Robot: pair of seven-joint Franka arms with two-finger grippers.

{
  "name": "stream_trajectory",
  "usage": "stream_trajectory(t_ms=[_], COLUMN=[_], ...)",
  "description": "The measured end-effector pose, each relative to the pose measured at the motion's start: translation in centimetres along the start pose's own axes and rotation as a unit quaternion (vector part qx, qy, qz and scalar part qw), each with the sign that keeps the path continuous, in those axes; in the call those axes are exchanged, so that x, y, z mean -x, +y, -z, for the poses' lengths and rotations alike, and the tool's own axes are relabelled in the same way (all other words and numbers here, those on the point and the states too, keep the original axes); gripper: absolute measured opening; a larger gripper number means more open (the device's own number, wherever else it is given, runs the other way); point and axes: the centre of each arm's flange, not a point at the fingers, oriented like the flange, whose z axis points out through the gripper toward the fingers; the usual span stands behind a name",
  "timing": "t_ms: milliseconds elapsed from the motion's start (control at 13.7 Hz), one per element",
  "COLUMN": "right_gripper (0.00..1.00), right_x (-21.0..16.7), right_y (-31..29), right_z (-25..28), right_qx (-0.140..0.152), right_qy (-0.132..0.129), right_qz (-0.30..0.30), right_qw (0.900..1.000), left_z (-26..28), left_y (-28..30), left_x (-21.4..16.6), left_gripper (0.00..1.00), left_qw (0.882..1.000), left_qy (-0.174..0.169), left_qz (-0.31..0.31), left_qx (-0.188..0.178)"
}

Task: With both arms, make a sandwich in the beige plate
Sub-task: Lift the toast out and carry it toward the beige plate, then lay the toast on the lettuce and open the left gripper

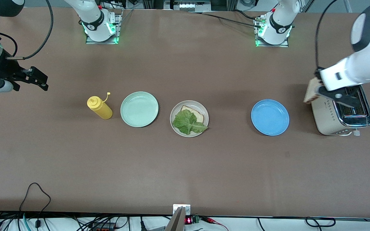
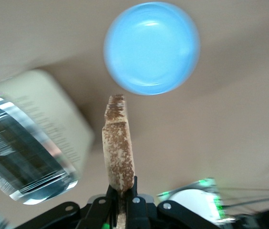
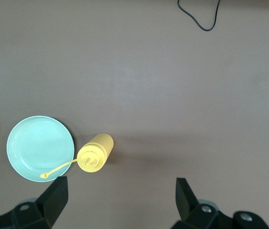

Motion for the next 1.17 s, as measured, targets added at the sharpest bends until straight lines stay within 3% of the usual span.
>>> stream_trajectory(t_ms=[219,438,585,804,1169], right_gripper=[1.00,1.00,1.00,1.00,1.00], right_x=[0.0,0.0,0.1,0.2,0.3], right_y=[0.6,0.7,1.3,1.6,1.2], right_z=[0.1,0.1,0.1,0.1,0.3], right_qx=[0.000,-0.016,-0.025,-0.027,-0.027], right_qy=[0.001,0.001,0.001,-0.003,-0.002], right_qz=[-0.004,-0.007,0.001,0.007,0.014], right_qw=[1.000,1.000,1.000,1.000,1.000], left_z=[-1.0,-2.1,-4.5,-8.9,-18.1], left_y=[6.9,10.1,9.4,8.2,10.6], left_x=[-2.8,-6.8,-10.3,-15.5,-21.3], left_gripper=[0.09,0.09,0.09,0.09,0.09], left_qw=[0.995,0.970,0.939,0.877,0.806], left_qy=[0.004,0.050,0.075,0.113,0.217], left_qz=[-0.026,-0.018,0.008,0.063,0.048], left_qx=[0.097,0.236,0.334,0.462,0.549])
